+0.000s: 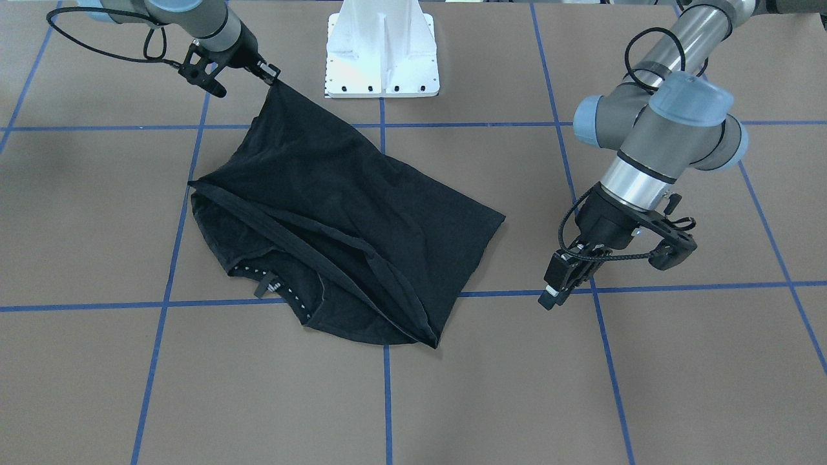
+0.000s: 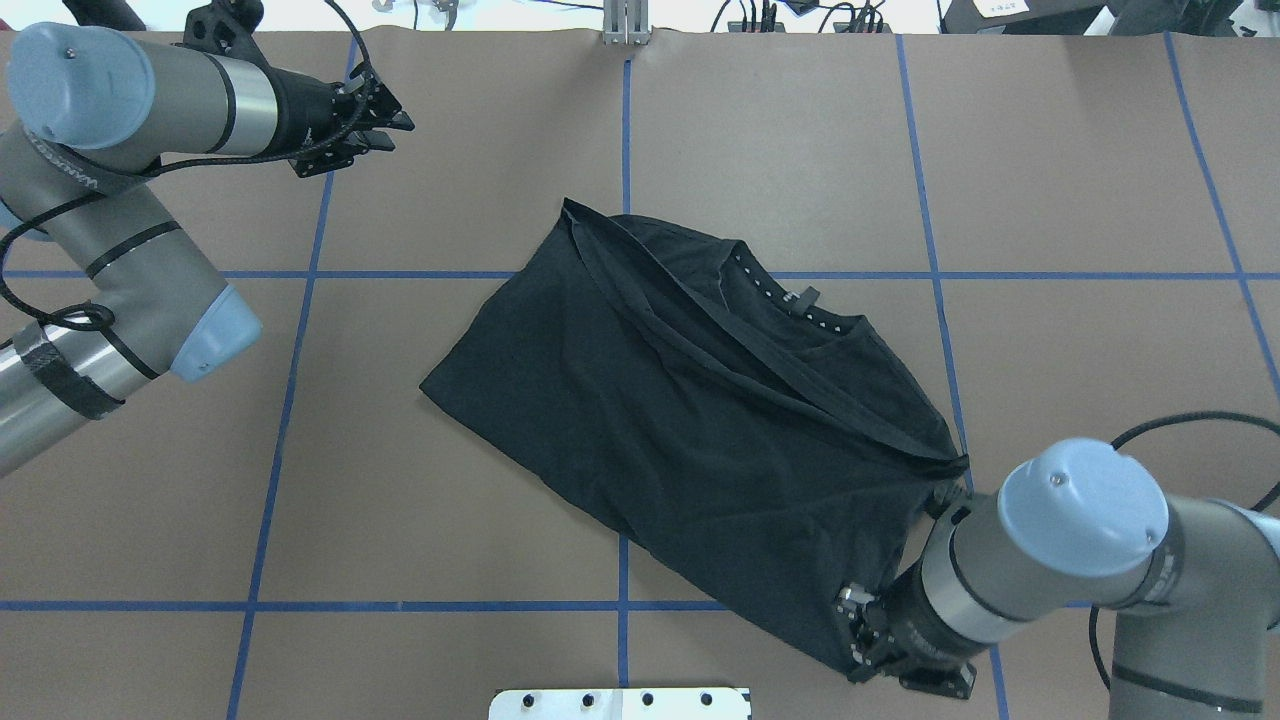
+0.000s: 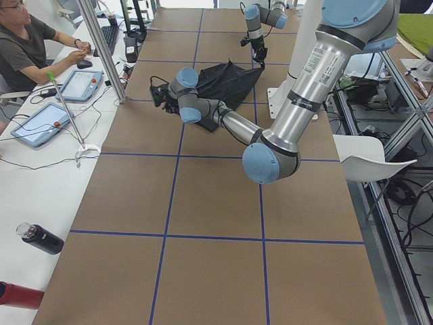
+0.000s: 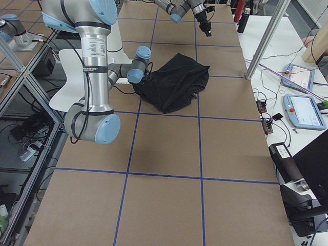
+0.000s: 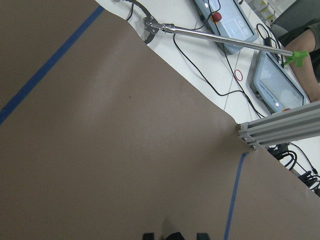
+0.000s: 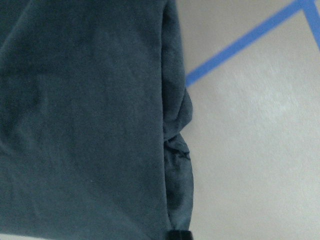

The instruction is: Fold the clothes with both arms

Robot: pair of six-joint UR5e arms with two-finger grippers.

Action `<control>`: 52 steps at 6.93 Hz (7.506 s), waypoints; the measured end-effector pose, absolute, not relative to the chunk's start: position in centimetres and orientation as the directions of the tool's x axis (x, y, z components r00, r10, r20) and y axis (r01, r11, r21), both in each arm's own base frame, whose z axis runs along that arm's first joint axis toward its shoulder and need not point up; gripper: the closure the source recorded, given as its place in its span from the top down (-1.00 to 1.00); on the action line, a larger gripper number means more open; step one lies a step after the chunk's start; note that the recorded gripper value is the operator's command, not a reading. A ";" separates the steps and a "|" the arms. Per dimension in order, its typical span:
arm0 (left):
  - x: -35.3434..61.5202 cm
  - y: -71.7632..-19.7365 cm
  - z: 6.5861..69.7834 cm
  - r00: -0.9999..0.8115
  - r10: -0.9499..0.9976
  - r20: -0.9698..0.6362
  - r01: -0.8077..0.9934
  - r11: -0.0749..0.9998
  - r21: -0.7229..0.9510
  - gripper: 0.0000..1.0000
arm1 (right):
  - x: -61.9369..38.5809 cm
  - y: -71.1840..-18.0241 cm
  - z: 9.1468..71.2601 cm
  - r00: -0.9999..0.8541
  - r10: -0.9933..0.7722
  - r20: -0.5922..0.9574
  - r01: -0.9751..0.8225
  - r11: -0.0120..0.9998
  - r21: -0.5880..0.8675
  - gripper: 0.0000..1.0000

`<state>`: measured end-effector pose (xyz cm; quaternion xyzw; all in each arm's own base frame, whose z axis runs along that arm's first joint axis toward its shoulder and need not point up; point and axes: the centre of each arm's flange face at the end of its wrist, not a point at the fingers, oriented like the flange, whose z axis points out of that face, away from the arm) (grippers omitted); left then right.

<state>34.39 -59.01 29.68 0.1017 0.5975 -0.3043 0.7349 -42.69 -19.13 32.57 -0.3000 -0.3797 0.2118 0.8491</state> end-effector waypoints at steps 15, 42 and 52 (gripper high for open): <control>47.2 -39.4 35.6 0.348 -0.424 -0.836 0.420 0.868 -0.265 0.00 | -38.5 -36.5 27.9 0.363 0.693 0.622 -0.315 0.720 -0.618 1.00; 43.0 -67.6 35.1 0.353 -0.119 -0.928 0.537 0.838 0.097 0.98 | -45.9 -35.6 25.7 0.395 0.534 0.747 -0.392 0.834 -0.388 0.83; 32.2 -56.9 44.9 0.370 -0.097 -0.924 0.460 0.883 0.092 0.98 | -54.4 -31.5 26.0 0.557 -0.556 0.617 0.338 0.830 0.443 -0.42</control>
